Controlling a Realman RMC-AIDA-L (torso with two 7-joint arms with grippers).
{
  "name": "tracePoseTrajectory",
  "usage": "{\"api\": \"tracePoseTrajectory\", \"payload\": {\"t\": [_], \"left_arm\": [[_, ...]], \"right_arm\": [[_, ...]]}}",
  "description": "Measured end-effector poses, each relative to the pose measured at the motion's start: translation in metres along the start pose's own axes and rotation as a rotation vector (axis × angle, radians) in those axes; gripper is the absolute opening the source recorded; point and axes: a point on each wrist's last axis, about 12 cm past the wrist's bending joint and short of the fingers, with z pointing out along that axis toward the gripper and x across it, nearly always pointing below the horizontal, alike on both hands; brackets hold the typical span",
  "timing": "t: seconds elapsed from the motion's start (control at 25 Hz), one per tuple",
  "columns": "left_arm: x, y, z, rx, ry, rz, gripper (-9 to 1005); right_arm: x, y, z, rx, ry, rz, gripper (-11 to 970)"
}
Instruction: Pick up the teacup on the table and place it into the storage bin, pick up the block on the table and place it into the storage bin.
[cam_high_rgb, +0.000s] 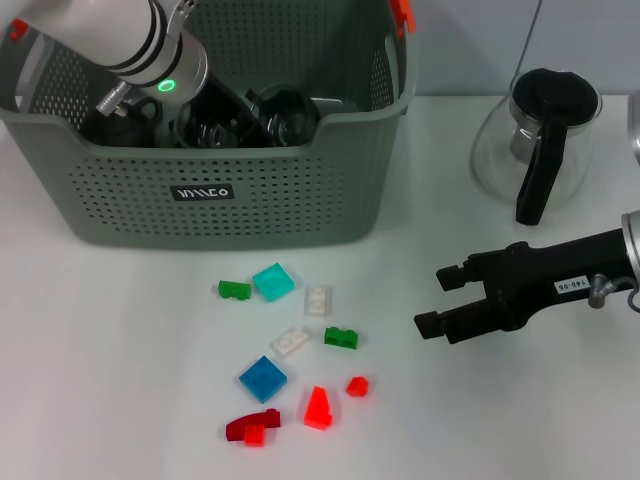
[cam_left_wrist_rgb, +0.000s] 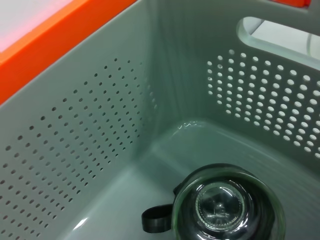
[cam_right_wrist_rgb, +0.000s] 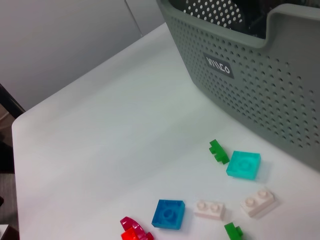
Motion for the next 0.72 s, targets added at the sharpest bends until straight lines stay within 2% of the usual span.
{"api": "tracePoseTrajectory", "payload": {"t": [0.32, 0.72], "left_arm": [[-0.002, 0.0, -0.007, 0.022, 0.013, 0.002, 815], [-0.002, 0.001, -0.017, 0.034, 0.016, 0.011, 839]], "right_arm": [[0.001, 0.0, 0.0, 0.001, 0.0, 0.003, 928], [0.001, 0.0, -0.001, 0.003, 0.001, 0.0, 928]]}}
